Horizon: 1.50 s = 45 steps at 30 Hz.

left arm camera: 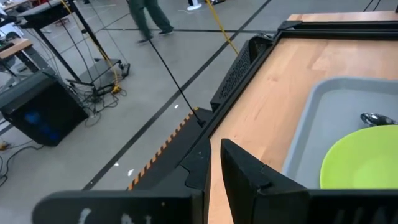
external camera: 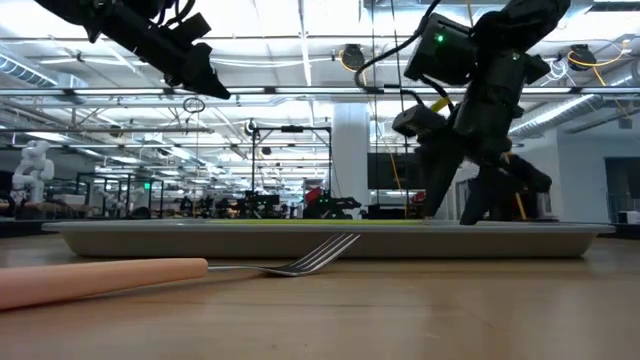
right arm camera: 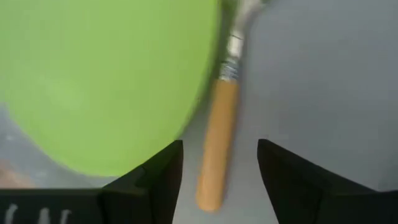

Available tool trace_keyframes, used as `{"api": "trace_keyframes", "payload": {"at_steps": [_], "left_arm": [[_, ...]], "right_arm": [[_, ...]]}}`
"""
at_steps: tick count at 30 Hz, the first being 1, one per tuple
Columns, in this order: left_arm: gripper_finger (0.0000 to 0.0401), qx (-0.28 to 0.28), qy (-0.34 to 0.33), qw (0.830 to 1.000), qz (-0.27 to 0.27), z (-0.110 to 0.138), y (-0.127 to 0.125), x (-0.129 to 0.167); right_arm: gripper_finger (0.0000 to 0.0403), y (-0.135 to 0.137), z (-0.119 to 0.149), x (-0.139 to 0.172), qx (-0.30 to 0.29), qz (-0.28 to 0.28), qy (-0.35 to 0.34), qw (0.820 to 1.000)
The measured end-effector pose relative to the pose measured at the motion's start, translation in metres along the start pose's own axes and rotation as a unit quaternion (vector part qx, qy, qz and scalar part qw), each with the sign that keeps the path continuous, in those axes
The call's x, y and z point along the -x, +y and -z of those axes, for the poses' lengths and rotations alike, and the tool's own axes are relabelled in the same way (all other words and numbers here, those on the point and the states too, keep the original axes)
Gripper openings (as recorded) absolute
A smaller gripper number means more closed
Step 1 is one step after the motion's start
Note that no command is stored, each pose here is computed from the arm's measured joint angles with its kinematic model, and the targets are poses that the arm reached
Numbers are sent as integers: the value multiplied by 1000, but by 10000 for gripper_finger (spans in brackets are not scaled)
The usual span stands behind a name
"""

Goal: Pick and place plate/cup/fork/spoon on tray
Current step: Put the light orange fork on the gray serving tray to the right of the yellow spoon

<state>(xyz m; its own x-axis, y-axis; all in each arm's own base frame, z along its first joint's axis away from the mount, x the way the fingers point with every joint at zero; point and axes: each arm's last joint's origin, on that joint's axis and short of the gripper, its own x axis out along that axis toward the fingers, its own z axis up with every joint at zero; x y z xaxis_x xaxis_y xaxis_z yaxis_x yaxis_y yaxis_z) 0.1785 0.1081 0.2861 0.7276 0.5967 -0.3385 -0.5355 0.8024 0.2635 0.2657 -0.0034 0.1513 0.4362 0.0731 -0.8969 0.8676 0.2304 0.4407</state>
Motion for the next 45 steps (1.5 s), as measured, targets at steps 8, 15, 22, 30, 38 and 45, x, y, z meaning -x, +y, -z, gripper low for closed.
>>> {"api": "trace_keyframes", "payload": {"at_steps": [8,15,22,30,38,45], "left_arm": [[42,-4,-12,998,65,-1,-7,2],[42,23,-71,977,199,-15,-30,20],[42,5,9,968,251,-39,-75,32],[42,-23,218,945,243,-67,-136,30],[44,-23,380,895,232,-62,-196,-2],[101,2,468,862,195,-30,-234,-23]], "right_arm": [[187,0,-18,22,179,-34,-39,982],[185,9,-31,56,384,-97,-128,909],[185,28,-36,105,557,-169,-309,753],[185,32,-41,131,544,-103,-445,704],[185,16,-42,118,549,-10,-441,710],[185,3,-35,135,523,-5,-456,720]]}}
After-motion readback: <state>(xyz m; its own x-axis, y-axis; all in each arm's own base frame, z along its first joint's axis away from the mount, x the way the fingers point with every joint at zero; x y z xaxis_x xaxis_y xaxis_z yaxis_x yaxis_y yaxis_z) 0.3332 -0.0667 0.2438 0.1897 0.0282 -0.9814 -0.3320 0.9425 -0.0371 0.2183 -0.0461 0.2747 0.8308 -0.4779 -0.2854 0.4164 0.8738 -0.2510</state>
